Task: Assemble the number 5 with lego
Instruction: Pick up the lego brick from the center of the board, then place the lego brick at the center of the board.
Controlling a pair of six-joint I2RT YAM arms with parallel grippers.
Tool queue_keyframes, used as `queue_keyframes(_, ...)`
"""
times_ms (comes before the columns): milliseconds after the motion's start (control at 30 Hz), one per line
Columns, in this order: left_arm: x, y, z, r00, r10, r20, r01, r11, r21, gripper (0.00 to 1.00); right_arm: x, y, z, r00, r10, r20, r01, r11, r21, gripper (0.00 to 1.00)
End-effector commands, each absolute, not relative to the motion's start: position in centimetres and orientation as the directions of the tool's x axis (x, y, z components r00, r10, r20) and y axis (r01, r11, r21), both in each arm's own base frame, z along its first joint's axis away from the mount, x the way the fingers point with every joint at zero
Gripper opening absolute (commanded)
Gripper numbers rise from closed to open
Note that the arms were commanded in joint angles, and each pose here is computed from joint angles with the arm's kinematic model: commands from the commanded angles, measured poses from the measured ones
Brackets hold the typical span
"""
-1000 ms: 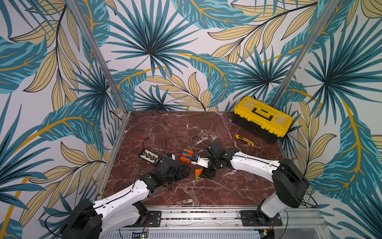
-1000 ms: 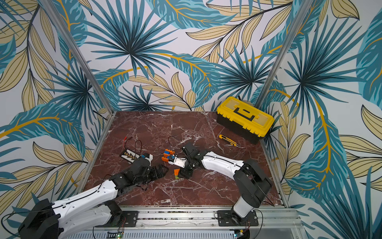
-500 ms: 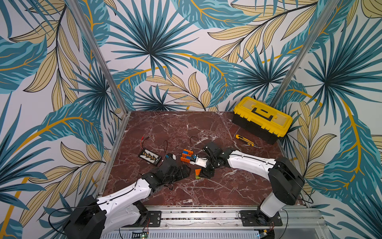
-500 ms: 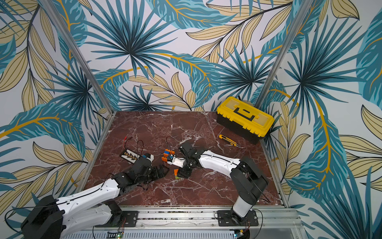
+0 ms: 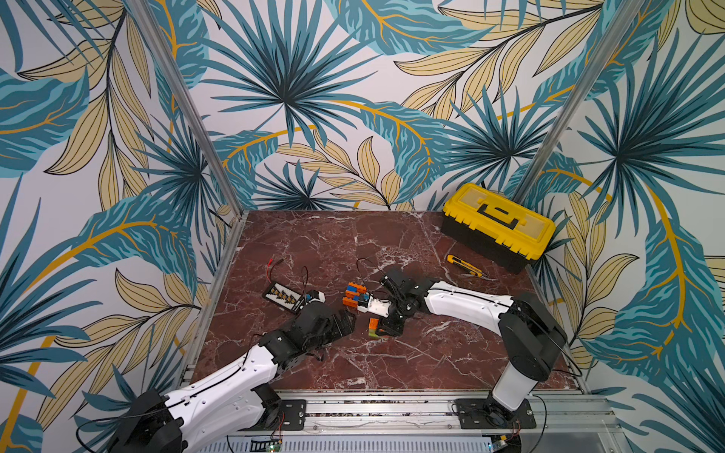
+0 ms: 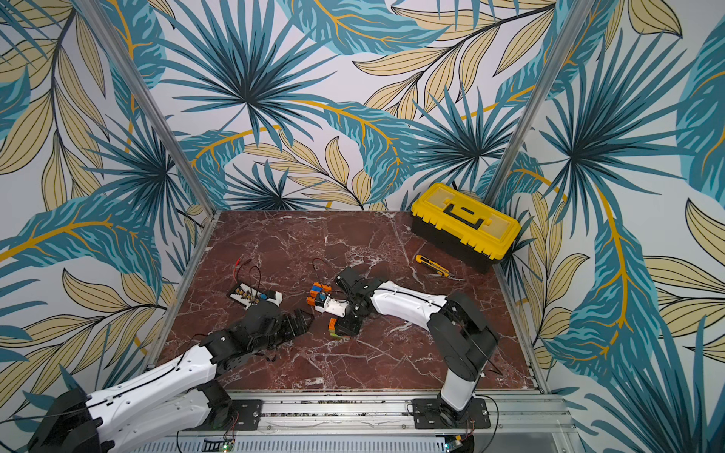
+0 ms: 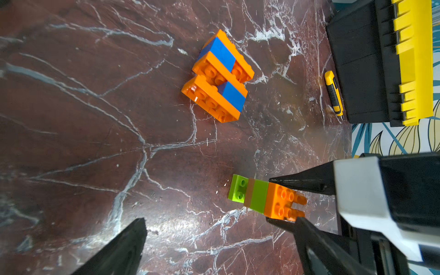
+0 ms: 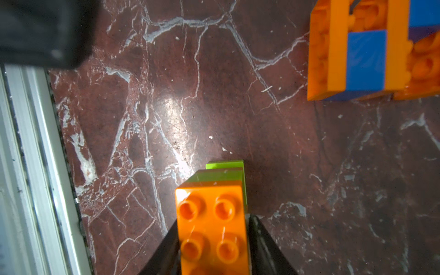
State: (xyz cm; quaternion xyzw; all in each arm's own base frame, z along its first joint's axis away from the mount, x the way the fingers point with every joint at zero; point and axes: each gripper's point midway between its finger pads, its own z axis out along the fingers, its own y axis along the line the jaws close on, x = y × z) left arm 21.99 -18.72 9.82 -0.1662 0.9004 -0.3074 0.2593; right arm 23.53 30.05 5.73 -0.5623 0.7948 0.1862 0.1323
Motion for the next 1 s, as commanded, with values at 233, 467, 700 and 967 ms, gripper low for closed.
queue_keyframes(233, 21.6, -16.9, 8.9, -0.787, -0.481, -0.387, -0.185, 0.782, -0.595, 1.0, 23.1, 30.8, 5.2, -0.449, -0.811, -0.375, -0.882, 0.333, 0.335, 0.29)
queue_keyframes(467, 21.8, -16.8, 9.4, -0.777, -0.489, -0.397, -0.178, 0.776, -0.605, 1.0, 23.7, 29.9, 5.3, -0.511, -0.81, -0.287, -0.806, 0.337, 0.486, 0.32)
queue_keyframes(700, 21.6, -16.8, 9.3, -0.781, -0.485, -0.392, -0.176, 0.775, -0.607, 1.0, 24.4, 28.8, 5.4, -0.529, -0.827, -0.19, -0.716, 0.316, 0.622, 0.37)
queue_keyframes(967, 21.6, -16.8, 9.3, -0.782, -0.483, -0.393, -0.173, 0.775, -0.608, 1.0, 25.8, 28.5, 4.5, -0.543, -0.831, -0.123, -0.687, 0.355, 0.633, 0.49)
